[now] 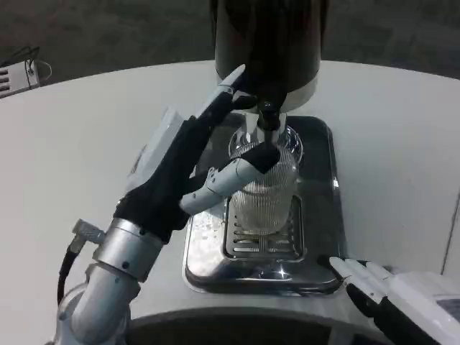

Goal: Grasp the cup under the faucet to collect the drink, then remove the cup.

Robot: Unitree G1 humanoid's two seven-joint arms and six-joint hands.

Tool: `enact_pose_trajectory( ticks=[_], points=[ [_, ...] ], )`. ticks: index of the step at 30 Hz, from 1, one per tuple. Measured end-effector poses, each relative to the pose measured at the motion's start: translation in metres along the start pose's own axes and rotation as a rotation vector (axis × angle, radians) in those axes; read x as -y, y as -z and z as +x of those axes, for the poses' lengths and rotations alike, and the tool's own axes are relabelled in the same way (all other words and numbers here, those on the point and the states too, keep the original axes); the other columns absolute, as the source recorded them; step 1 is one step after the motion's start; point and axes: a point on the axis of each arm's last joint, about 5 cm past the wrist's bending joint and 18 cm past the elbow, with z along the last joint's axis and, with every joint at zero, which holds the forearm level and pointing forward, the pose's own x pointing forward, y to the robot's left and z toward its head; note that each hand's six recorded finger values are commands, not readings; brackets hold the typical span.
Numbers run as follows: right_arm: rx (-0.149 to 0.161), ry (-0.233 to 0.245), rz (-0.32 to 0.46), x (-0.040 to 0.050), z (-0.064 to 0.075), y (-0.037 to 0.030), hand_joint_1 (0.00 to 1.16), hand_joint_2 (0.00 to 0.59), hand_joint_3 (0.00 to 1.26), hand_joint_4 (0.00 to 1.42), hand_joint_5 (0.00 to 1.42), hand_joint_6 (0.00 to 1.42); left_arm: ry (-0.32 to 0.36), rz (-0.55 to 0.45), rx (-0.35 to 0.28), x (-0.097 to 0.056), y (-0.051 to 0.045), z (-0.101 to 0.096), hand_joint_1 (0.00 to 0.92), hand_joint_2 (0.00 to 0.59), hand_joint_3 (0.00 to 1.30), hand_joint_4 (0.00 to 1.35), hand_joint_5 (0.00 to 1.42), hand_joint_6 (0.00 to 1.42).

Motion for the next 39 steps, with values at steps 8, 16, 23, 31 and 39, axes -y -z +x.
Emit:
enact_pose_trajectory(
  ticks=[8,16,23,31,39],
  points=[
    [-0.009,-0.006,0.002,-0.0011,-0.003,-0.0001,0.53,0.437,0.00,0.00,0.00,0.00,-0.012,-0.030,0.060,0.003,-0.0111,0.010,0.000,0.058,0.11,0.07,0.18,0.28],
    [-0.016,-0.010,0.007,-0.0018,-0.003,0.0003,0.53,0.437,0.00,0.00,0.00,0.00,0.001,-0.033,0.085,0.002,-0.0167,0.019,0.000,0.060,0.10,0.06,0.18,0.25],
    [-0.022,-0.010,0.014,-0.0018,-0.003,0.0008,0.53,0.437,0.00,0.00,0.00,0.00,0.044,-0.052,0.069,0.009,-0.0145,0.025,0.000,0.063,0.04,0.00,0.12,0.19],
    [-0.038,-0.012,0.021,-0.0018,-0.005,0.0023,0.53,0.437,0.00,0.00,0.00,0.00,0.062,-0.073,0.070,0.016,-0.0151,0.026,0.000,0.064,0.02,0.00,0.09,0.17],
    [-0.044,-0.009,0.030,-0.0011,-0.007,0.0039,0.53,0.436,0.00,0.00,0.00,0.00,0.102,-0.063,0.070,0.018,-0.0162,0.026,0.000,0.060,0.02,0.00,0.08,0.16]
  ],
)
